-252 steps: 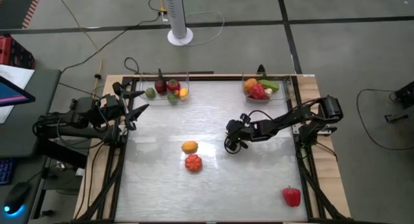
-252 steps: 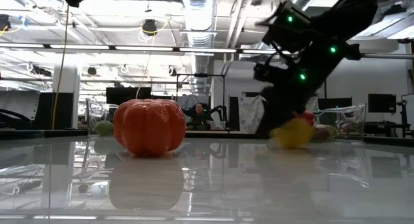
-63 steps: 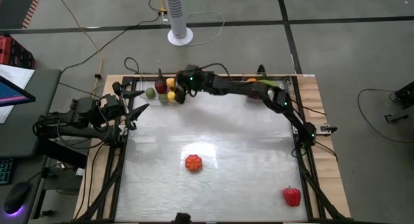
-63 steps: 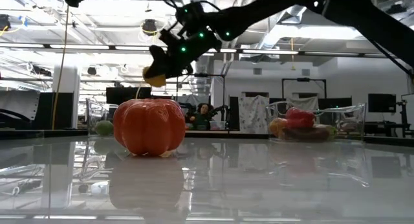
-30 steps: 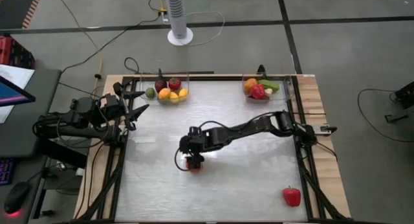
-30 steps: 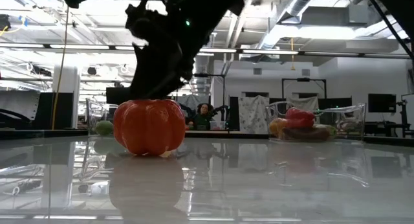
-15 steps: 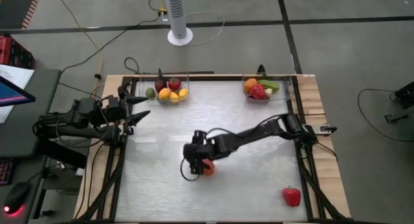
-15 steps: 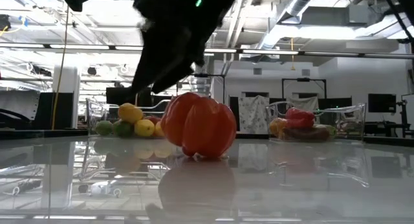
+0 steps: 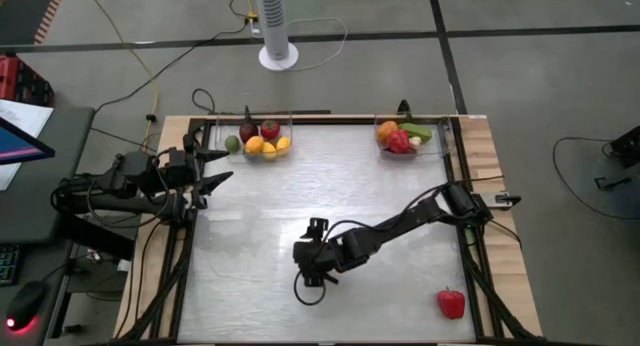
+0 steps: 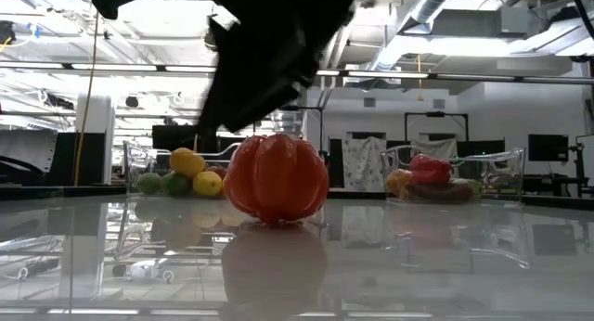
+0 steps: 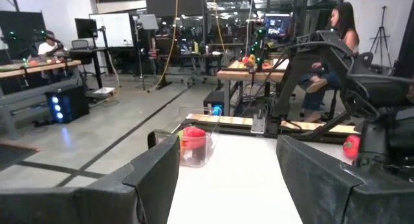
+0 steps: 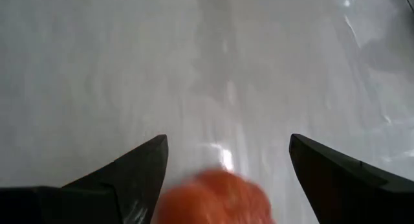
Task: Sort produce into baskets
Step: Put the orange pumpkin into the right transparent bin
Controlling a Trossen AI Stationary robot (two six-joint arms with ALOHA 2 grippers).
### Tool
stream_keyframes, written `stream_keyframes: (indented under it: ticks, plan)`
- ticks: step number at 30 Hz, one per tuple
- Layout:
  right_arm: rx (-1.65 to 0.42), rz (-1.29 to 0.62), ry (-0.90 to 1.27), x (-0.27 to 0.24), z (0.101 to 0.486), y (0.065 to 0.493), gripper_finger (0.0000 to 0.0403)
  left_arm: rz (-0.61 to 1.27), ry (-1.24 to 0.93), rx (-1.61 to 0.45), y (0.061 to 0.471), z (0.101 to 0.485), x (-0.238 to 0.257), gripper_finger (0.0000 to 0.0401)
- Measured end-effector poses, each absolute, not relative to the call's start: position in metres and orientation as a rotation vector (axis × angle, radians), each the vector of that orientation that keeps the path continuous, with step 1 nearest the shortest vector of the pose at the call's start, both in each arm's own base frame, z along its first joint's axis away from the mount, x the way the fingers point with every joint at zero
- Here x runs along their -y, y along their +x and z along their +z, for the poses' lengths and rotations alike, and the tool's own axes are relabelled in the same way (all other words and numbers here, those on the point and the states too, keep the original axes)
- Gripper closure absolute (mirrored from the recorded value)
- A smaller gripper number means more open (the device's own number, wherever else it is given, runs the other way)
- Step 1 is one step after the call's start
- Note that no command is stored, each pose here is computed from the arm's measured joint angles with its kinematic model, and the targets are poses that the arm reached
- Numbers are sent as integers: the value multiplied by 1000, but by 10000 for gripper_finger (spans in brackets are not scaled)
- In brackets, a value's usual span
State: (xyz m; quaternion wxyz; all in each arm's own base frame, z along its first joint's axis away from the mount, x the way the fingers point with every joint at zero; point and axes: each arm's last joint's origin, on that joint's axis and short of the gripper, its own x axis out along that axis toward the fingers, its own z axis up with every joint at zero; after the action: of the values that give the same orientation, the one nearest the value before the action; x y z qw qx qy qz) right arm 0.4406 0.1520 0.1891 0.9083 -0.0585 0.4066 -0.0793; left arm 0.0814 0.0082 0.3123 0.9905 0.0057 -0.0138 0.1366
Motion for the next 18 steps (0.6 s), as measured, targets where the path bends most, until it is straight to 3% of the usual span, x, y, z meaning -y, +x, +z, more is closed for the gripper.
stream_keyframes:
  ticks: [13,18]
  plan:
    - [-816,-246,-39,-141,136,409,56,282,43,34,81,313,-8,156]
    - [-825,-265,-51,-141,130,404,76,282,41,46,81,315,-8,156]
